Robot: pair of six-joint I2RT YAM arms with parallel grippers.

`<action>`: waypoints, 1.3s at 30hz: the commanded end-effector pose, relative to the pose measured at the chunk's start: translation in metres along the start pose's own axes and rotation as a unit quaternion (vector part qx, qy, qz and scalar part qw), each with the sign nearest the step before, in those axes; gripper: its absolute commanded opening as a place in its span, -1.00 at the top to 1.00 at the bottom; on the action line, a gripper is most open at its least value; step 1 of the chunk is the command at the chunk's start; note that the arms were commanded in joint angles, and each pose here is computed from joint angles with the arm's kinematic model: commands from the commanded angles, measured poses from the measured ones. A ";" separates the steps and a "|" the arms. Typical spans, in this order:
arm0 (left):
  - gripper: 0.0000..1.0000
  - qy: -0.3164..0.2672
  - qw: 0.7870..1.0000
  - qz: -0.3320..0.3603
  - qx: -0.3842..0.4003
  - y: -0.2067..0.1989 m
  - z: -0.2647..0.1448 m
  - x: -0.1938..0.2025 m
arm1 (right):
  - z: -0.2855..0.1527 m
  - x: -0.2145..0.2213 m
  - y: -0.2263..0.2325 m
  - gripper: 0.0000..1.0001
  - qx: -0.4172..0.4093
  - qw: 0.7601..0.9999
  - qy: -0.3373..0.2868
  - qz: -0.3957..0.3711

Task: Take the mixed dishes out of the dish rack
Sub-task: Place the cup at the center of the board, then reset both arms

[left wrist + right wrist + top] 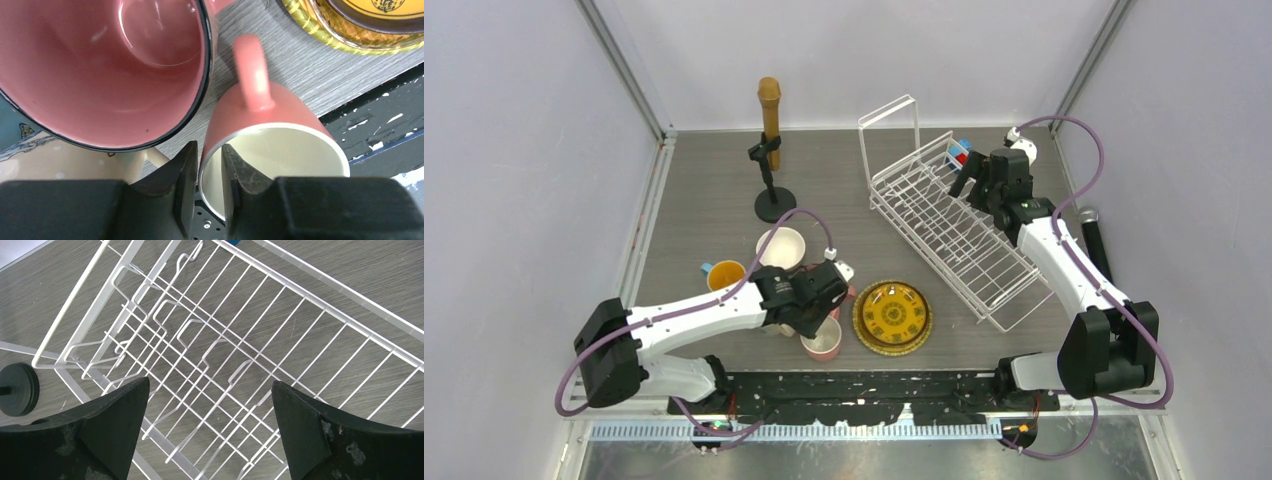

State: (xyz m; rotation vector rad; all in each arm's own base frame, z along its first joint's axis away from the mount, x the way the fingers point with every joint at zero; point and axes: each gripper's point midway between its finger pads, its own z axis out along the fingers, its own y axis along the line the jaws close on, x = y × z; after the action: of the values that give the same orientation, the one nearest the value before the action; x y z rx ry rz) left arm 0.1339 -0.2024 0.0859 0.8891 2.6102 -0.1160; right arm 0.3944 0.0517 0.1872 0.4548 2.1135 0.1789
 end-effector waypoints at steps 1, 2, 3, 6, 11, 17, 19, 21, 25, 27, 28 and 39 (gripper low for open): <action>0.44 -0.044 0.999 -0.022 0.004 0.000 -0.014 -0.020 | -0.012 -0.019 0.004 -0.99 -0.006 0.999 -0.036 0.001; 0.42 -0.045 0.999 -0.022 0.008 -0.001 -0.016 -0.020 | -0.013 -0.019 0.004 -0.99 -0.007 0.999 -0.037 0.001; 0.40 -0.046 0.999 -0.023 0.013 -0.002 -0.018 -0.020 | -0.013 -0.020 0.004 -0.99 -0.007 0.999 -0.038 0.001; 0.39 -0.051 0.998 -0.028 0.025 -0.005 -0.026 -0.021 | -0.014 -0.020 0.004 -0.99 -0.007 0.999 -0.038 0.001; 0.02 -0.076 0.994 -0.022 0.075 -0.016 -0.052 -0.027 | -0.016 -0.022 0.004 -0.99 -0.008 0.999 -0.042 0.001; -0.44 -0.163 0.977 0.001 0.136 -0.023 -0.101 -0.047 | -0.020 -0.025 0.001 -0.99 -0.002 0.999 -0.051 0.001; -0.71 -0.217 0.963 0.008 0.158 -0.026 -0.122 -0.062 | -0.021 -0.026 0.000 -0.99 0.000 0.999 -0.053 0.001; -0.99 -0.263 0.951 0.007 0.163 -0.026 -0.136 -0.076 | -0.022 -0.026 -0.003 -0.99 0.007 0.998 -0.055 0.000; -0.99 -0.316 0.946 -0.064 0.027 0.023 -0.138 -0.106 | -0.027 -0.030 -0.010 -0.99 0.025 0.998 -0.064 0.001; -0.99 -0.318 0.943 -0.096 -0.032 0.045 -0.136 -0.121 | -0.030 -0.032 -0.013 -0.99 0.030 0.997 -0.071 0.004; -0.99 -0.315 0.942 -0.112 -0.044 0.054 -0.132 -0.131 | -0.033 -0.033 -0.014 -0.99 0.031 0.997 -0.075 0.005; -0.99 -0.340 0.839 -0.402 -0.137 0.213 -0.122 -0.151 | -0.046 -0.040 -0.043 -0.99 0.093 0.990 -0.103 0.008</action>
State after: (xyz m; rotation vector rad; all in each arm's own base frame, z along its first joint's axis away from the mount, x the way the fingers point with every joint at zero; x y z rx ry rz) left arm 0.3238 -0.1079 0.2146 -0.1977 2.2606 -0.1015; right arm 0.3725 0.0189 0.2208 0.5173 1.9876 0.0335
